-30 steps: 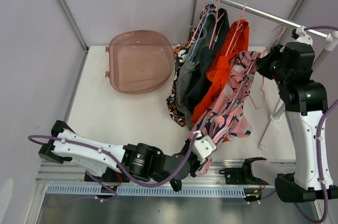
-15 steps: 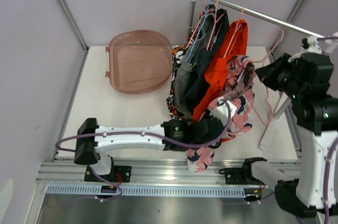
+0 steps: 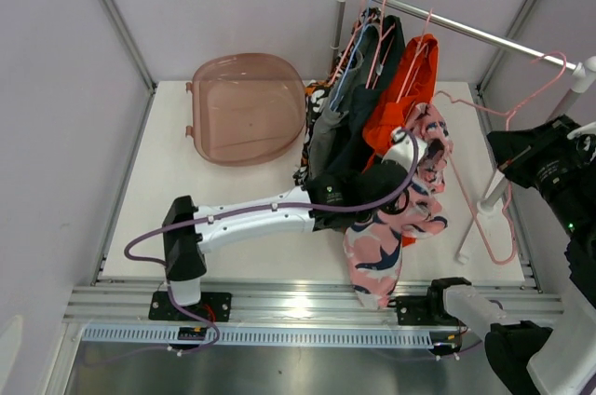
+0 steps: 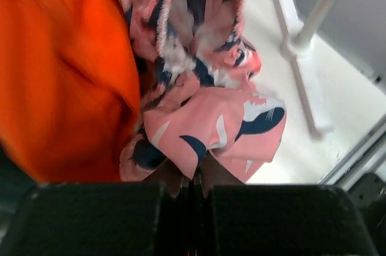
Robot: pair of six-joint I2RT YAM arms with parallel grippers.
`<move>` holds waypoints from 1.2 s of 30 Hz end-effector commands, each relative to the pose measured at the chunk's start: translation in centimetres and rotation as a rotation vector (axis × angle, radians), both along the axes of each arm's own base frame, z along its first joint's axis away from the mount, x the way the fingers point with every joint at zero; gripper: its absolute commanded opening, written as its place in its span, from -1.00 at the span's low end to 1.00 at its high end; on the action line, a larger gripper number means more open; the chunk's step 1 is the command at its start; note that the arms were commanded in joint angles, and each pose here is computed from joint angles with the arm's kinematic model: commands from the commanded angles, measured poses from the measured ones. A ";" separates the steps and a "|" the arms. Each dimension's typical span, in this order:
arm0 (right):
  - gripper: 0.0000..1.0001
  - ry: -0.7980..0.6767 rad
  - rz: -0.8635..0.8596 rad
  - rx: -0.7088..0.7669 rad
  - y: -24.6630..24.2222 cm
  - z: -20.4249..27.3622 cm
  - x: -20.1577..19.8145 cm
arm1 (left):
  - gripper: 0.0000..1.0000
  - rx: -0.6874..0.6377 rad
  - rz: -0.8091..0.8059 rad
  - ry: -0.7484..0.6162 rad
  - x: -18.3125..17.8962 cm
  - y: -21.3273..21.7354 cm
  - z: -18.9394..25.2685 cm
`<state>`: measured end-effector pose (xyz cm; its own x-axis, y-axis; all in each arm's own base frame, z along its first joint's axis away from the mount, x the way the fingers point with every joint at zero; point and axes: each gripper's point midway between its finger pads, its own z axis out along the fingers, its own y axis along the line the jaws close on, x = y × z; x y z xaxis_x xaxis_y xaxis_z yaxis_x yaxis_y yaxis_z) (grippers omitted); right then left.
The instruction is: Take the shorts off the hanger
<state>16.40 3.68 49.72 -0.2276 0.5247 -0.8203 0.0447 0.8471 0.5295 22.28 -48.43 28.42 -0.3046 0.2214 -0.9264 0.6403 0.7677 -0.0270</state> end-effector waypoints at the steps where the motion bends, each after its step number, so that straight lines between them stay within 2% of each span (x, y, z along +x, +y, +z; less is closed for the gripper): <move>1: -1.00 0.111 -0.121 -0.113 -2.7 -2.4 1.2 | -1.00 -0.039 -0.039 0.088 -3.1 1.7 -0.7; 2: -1.00 0.096 -0.172 -0.152 -3.8 -2.1 2.0 | -1.00 0.003 -0.066 0.113 -4.9 2.4 -3.8; 7: -1.00 0.097 -0.309 -0.241 -6.3 -2.1 5.2 | -1.00 -0.002 -0.091 0.119 -10.5 5.9 -3.3; 8: -1.00 0.081 -0.323 -0.252 -6.6 -1.7 5.8 | -1.00 0.031 -0.112 0.121 -12.2 6.6 -3.8; 11: -1.00 0.056 -0.380 -0.278 -7.5 -1.0 7.5 | -1.00 0.032 -0.101 0.137 -14.3 9.2 -3.8; 14: -1.00 0.035 -0.404 -0.283 -7.8 -0.5 9.4 | -1.00 -0.027 -0.103 0.171 -15.8 11.4 -3.1; 19: -1.00 0.000 -0.441 -0.288 -8.3 0.4 11.9 | -1.00 -0.031 -0.065 0.194 -16.7 15.2 -3.5; 26: -1.00 0.057 -0.477 -0.306 -10.3 -3.6 15.6 | -1.00 -0.045 -0.009 0.203 -16.7 19.3 -2.1; 31: -1.00 0.087 -0.461 -0.260 -11.1 -6.3 15.8 | -1.00 -0.111 0.007 0.202 -16.1 20.8 -0.2; 36: -1.00 0.108 -0.409 -0.217 -10.0 -9.0 14.7 | -1.00 -0.088 0.070 0.136 -14.7 22.6 2.6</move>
<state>32.02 -7.55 40.00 -0.1643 0.3818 -0.9095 0.5061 0.8241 0.2545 6.16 -27.17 27.93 -0.4720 0.1834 -0.8623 0.6245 0.7600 -0.1802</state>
